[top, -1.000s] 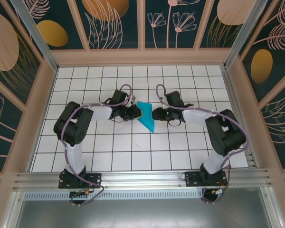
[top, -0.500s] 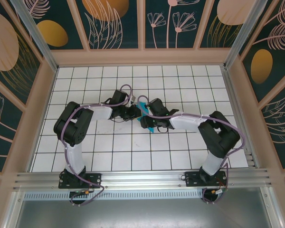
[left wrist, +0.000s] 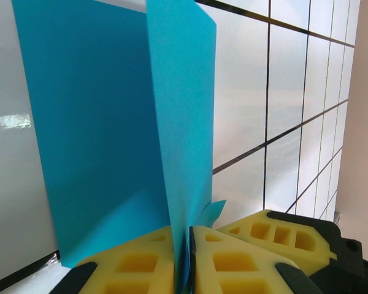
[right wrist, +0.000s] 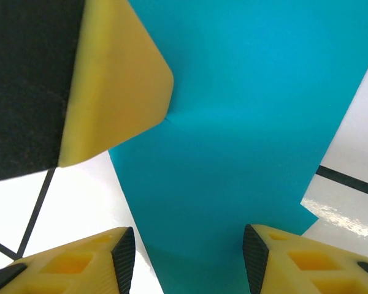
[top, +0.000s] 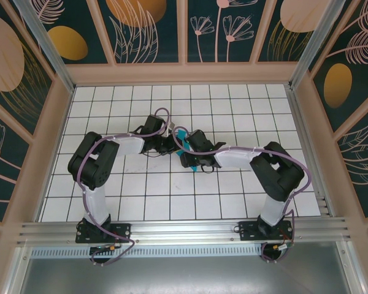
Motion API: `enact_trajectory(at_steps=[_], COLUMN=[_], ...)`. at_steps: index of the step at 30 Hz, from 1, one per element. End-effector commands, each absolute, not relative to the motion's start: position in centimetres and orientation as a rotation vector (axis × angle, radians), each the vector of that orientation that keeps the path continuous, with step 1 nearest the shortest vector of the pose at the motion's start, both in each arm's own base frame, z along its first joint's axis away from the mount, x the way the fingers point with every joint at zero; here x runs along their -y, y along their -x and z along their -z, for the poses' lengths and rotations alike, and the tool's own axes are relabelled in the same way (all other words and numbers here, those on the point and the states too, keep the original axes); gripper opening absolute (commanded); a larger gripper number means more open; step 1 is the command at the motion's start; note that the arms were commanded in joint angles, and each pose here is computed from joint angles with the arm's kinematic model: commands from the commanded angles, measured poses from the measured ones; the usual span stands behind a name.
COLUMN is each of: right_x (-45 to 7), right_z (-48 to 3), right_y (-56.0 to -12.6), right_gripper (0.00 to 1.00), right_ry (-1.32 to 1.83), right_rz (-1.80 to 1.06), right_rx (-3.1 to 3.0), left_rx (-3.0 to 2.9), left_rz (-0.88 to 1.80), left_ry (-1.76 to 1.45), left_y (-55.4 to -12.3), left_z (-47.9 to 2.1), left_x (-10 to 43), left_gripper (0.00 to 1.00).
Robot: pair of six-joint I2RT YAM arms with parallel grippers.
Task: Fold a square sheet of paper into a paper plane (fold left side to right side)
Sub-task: Fourth fold the wing at the center of the table.
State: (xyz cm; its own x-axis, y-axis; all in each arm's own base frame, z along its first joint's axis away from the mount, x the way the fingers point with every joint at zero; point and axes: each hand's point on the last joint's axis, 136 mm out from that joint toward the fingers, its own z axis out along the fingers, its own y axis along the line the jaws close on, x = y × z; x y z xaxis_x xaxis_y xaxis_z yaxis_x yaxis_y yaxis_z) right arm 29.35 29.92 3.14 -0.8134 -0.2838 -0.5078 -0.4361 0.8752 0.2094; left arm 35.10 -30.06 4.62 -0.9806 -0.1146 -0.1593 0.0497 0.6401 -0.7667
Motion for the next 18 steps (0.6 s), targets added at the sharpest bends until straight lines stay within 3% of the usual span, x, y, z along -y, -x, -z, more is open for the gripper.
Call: enact_trajectory(at_steps=[1, 18], right_x=[-29.7, -28.9], right_z=[-3.0, -2.8], right_y=[-29.4, -28.0], right_gripper=[0.49, 0.33], right_ry=[0.531, 0.536], right_rz=[-0.38, -0.294], right_rx=[-2.571, -2.588], left_rx=[-2.631, -2.635], left_rz=[1.27, 1.261], left_ry=[0.041, 0.04], left_y=[-35.3, -35.3], left_z=[-6.5, -6.4], left_x=[30.5, 30.5], left_gripper=[0.15, 0.15])
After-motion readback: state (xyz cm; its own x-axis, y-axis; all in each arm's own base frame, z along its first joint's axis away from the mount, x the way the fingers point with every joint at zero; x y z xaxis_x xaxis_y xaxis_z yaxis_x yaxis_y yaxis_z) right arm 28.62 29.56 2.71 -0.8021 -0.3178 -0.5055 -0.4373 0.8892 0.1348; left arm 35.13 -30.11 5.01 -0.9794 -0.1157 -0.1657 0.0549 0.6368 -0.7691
